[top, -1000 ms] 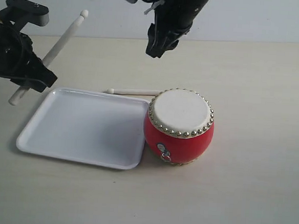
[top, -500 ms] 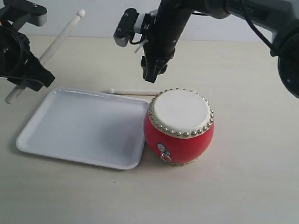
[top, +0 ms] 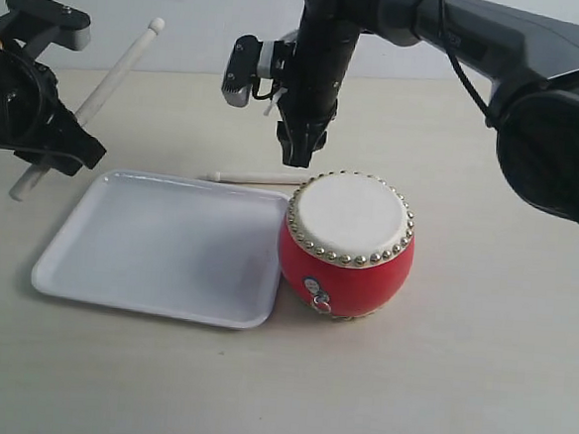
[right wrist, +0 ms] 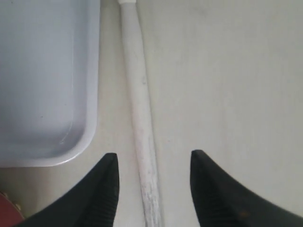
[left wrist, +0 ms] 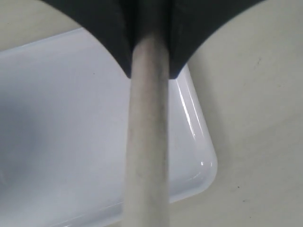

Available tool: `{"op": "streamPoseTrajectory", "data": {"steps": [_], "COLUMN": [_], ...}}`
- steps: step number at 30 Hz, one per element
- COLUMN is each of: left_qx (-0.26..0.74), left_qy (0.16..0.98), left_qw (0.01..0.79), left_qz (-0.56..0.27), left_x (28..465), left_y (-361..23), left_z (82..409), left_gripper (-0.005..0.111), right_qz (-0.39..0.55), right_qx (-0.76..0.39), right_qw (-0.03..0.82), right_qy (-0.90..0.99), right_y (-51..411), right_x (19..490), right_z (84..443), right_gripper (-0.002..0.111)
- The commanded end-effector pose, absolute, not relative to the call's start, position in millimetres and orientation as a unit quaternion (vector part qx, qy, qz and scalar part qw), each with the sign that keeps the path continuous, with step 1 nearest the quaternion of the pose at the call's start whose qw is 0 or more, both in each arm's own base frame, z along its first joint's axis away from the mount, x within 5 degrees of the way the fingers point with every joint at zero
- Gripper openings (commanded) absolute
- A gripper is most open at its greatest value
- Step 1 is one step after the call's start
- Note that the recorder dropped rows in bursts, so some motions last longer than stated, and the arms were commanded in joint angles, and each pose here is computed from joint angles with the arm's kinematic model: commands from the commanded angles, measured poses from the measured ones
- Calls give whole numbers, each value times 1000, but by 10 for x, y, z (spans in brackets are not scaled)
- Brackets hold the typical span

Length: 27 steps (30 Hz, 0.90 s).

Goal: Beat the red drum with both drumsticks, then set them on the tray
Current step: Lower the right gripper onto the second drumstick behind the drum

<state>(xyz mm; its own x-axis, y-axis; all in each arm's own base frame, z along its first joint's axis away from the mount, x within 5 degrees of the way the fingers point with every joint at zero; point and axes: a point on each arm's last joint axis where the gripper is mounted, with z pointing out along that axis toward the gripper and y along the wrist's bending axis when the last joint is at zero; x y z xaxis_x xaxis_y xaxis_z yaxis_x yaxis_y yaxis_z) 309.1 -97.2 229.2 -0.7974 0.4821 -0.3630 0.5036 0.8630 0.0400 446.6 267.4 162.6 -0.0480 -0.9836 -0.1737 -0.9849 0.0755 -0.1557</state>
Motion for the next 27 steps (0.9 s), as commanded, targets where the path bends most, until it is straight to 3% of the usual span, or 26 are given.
{"op": "streamPoseTrajectory", "data": {"steps": [1,27], "left_qx": [258,257], "left_qy": [946,945], "left_qw": [193,199], "left_qz": [-30,-29], "left_x": [3108,3118], "left_y": [-991,-994], "left_z": [2318,2322], "left_gripper": [0,0], "right_qz": [-7,-26], "right_qx": [-687,-698], "right_qw": [113,101], "right_qy": [718,708], "right_y": [2683,2660], "right_x": [4508,4539], "right_z": [1559,1459], "right_gripper": [45,42]}}
